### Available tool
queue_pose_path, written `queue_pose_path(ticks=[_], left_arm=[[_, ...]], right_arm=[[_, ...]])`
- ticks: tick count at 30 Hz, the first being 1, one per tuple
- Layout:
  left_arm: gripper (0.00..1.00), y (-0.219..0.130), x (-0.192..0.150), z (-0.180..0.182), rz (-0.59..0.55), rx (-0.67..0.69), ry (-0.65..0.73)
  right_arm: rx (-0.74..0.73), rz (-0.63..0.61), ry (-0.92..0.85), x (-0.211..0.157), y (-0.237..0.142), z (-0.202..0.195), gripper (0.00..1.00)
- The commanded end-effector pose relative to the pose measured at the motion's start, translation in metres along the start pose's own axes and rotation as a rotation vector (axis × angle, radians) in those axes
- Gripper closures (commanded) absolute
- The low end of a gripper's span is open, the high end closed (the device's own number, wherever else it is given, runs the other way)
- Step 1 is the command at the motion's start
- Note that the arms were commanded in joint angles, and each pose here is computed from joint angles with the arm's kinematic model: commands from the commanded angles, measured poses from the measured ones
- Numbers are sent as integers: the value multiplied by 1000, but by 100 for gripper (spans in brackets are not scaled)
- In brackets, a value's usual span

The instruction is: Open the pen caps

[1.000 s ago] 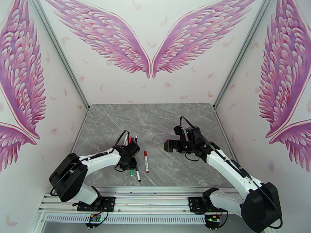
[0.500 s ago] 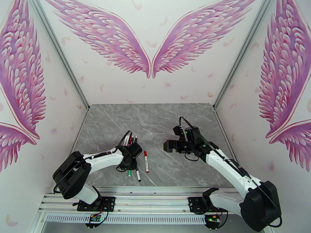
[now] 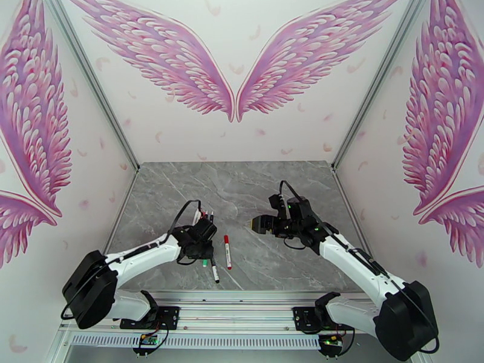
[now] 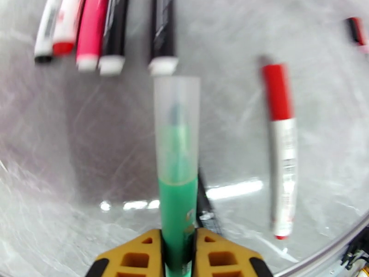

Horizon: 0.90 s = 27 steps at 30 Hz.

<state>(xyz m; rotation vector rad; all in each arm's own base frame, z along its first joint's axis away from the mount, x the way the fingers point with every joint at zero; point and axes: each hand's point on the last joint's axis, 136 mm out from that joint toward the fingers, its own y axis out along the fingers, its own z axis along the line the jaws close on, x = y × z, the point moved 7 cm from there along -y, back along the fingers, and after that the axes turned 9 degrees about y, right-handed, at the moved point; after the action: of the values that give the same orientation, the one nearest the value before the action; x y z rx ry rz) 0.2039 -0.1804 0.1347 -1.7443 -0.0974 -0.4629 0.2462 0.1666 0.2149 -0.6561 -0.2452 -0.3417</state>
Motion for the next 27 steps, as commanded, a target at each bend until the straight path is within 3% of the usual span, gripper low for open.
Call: queue_pose_path(ticks=[1,6,13,27], left_arm=[[81,-18,13,-14,-95,-147,89],[81,-43,28,-43,-209,-410,188],[81,-56,39,-69,-257,-605,272],[83,-51,46,-88,-274,-650,301]], right_arm=[[90,-29,42,4,2,18,3],[112,-35,79,9,9,29,12],[99,-22,66,14,23,42,26],[96,50,43,10,47,53,43]])
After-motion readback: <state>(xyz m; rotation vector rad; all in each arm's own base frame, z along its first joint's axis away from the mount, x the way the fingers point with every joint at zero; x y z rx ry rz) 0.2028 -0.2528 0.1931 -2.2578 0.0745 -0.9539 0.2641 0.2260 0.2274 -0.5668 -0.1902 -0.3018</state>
